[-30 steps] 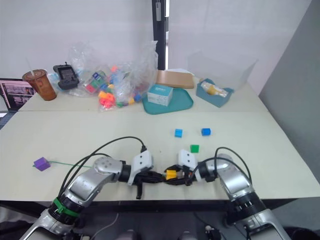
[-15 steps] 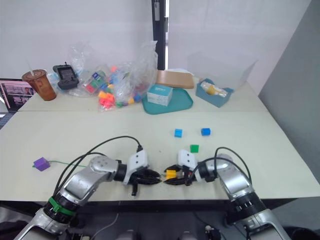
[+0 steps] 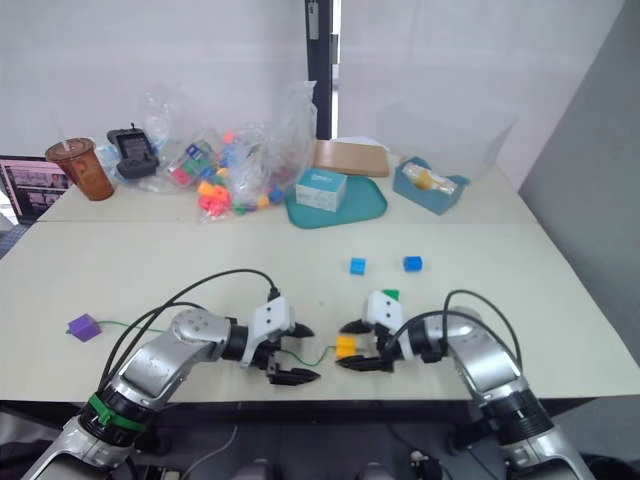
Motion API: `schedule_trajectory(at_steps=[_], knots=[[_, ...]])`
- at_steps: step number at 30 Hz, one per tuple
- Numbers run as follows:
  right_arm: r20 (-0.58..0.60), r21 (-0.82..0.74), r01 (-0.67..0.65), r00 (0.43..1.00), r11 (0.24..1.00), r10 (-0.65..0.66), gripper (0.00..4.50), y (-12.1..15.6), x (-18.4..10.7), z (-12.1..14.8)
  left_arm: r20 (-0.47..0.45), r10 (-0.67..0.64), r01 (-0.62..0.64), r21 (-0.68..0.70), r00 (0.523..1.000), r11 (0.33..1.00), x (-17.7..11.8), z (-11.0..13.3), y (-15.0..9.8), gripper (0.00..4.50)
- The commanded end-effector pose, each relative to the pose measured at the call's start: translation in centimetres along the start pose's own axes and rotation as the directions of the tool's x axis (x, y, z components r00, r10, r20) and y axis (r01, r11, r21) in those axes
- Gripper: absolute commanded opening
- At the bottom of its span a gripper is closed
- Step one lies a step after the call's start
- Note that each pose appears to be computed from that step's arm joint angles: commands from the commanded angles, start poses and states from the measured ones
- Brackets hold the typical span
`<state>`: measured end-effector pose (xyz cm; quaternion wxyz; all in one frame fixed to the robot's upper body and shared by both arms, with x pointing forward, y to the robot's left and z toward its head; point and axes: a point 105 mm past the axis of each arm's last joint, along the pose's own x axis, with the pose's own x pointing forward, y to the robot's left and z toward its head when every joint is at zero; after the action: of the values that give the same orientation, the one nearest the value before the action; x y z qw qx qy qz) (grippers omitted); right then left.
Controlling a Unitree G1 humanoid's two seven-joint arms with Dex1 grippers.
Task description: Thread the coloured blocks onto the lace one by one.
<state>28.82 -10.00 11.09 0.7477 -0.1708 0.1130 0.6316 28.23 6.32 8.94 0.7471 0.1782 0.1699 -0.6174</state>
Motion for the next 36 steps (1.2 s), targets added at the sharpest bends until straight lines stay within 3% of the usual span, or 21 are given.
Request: schedule_trajectory(at_steps=[1, 10, 18, 24, 27, 29, 35, 36], knots=[[0.052, -0.039, 0.03, 0.998, 0.999, -0.028, 4.48, 0.2, -0.9, 2.2, 0.026, -0.005, 0.004, 0.039, 1.0, 0.999, 0.3, 1.2, 0.1, 4.5], [-0.071, -0.041, 0.067, 0.995, 0.997, -0.07, 4.48, 0.5, -4.5, 0.1, 0.054, -0.05, 0.043, 0.114, 0.997, 0.993, 2.9, 3.1, 0.1, 4.5], [-0.112, -0.07, 0.064, 0.991, 0.995, -0.072, 4.48, 0.3, -4.3, -1.0, 0.039, -0.1, 0.094, 0.136, 0.994, 0.986, 4.4, 2.8, -0.1, 4.5], [-0.151, -0.086, 0.066, 0.985, 0.994, -0.078, 4.5, -0.1, -4.0, -1.9, 0.046, -0.108, 0.101, 0.124, 0.993, 0.987, 5.2, 2.7, -0.1, 2.71], [-0.158, -0.09, 0.06, 0.985, 0.994, -0.074, 4.5, -0.3, -3.9, -2.0, 0.043, -0.107, 0.101, 0.128, 0.993, 0.987, 5.4, 2.8, 0.0, 1.57], [-0.161, -0.097, 0.055, 0.984, 0.994, -0.07, 4.5, -0.3, -3.7, -2.0, 0.034, -0.108, 0.102, 0.135, 0.994, 0.986, 5.4, 2.6, 0.0, 1.37], [-0.182, -0.126, 0.036, 0.982, 0.991, -0.059, 4.5, -0.5, -3.1, -2.4, 0.022, -0.118, 0.114, 0.133, 0.993, 0.985, 5.0, 2.3, -0.1, 1.37], [-0.188, -0.13, 0.032, 0.98, 0.991, -0.056, 4.24, -0.5, -3.1, -2.5, 0.023, -0.119, 0.115, 0.133, 0.993, 0.984, 5.0, 2.3, -0.1, 1.37]])
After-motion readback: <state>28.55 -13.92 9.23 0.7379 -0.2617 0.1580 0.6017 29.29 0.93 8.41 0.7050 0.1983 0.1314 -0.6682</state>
